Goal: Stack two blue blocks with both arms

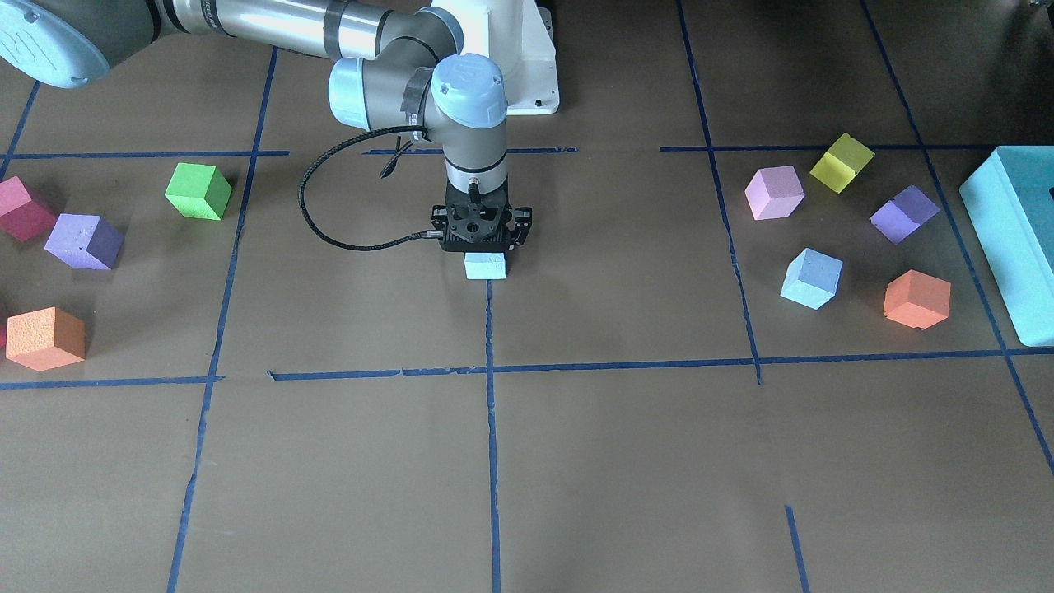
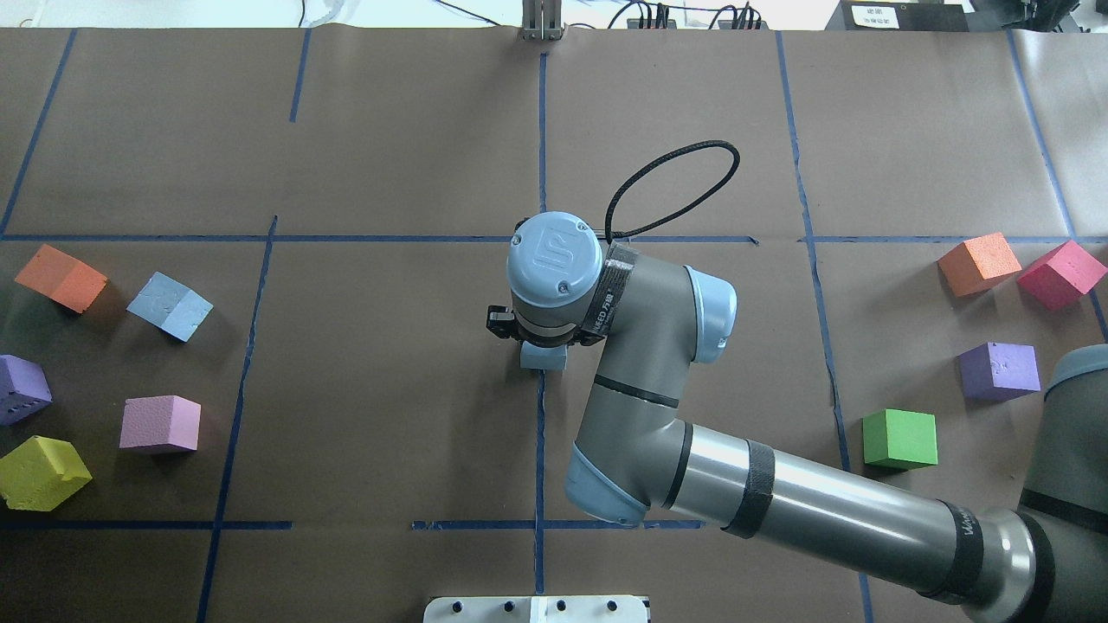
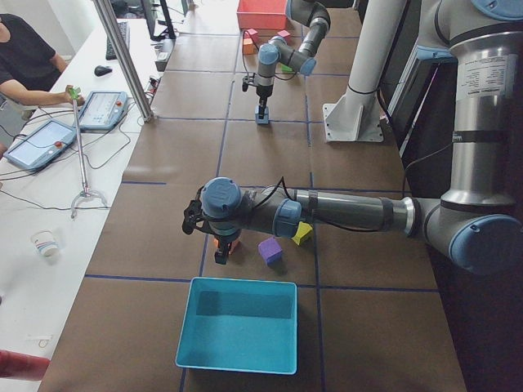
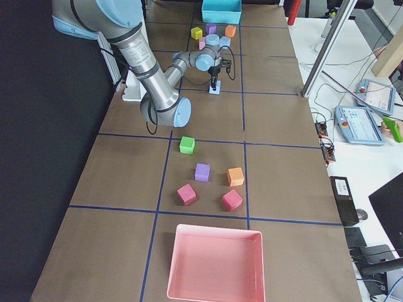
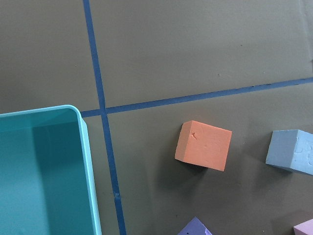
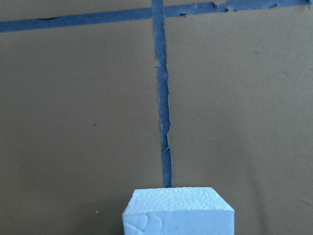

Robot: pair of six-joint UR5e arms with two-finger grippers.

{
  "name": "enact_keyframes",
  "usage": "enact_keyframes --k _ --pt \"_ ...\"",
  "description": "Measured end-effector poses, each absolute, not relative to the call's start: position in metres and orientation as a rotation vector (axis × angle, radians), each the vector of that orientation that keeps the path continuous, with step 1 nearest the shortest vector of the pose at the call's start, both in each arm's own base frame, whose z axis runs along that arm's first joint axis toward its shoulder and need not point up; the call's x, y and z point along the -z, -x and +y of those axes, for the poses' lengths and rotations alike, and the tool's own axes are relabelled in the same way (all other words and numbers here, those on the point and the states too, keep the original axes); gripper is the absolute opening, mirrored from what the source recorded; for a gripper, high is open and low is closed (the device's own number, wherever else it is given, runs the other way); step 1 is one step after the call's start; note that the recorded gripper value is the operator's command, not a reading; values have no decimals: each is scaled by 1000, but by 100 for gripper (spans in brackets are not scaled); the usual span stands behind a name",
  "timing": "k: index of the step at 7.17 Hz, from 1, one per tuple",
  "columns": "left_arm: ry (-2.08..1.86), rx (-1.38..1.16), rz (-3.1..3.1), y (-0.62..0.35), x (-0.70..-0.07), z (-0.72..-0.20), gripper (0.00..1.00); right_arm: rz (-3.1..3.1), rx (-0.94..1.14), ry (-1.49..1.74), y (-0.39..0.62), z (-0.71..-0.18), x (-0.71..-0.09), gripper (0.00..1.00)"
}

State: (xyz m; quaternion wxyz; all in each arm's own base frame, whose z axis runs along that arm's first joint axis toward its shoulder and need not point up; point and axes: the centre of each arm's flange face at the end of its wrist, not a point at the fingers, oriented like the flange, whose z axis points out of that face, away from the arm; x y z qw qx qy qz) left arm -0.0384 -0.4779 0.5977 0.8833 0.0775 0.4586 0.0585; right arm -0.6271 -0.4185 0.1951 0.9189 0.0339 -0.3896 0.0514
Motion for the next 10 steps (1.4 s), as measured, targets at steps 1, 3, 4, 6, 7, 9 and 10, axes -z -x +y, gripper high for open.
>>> enact_keyframes --k 1,3,4,6,7,9,10 --pt "-161 -122 955 38 -598 -478 100 -796 -83 -77 628 -418 -198 100" --pt "-169 -127 953 38 -596 -479 100 -802 -53 -91 626 -416 -195 100" --pt "-184 -146 952 33 -592 -481 100 -834 -50 -106 608 -419 -183 100" --pt "-204 -241 959 -13 -563 -502 100 -926 -87 -134 511 -429 -183 100" --pt "-207 -335 971 -65 -534 -520 100 -949 -106 -130 450 -438 -204 100" --pt "-225 -487 949 -149 -492 -531 100 -939 -88 -117 360 -463 -255 100" --pt "-226 -518 909 -175 -487 -529 100 -924 -76 -113 336 -468 -275 100"
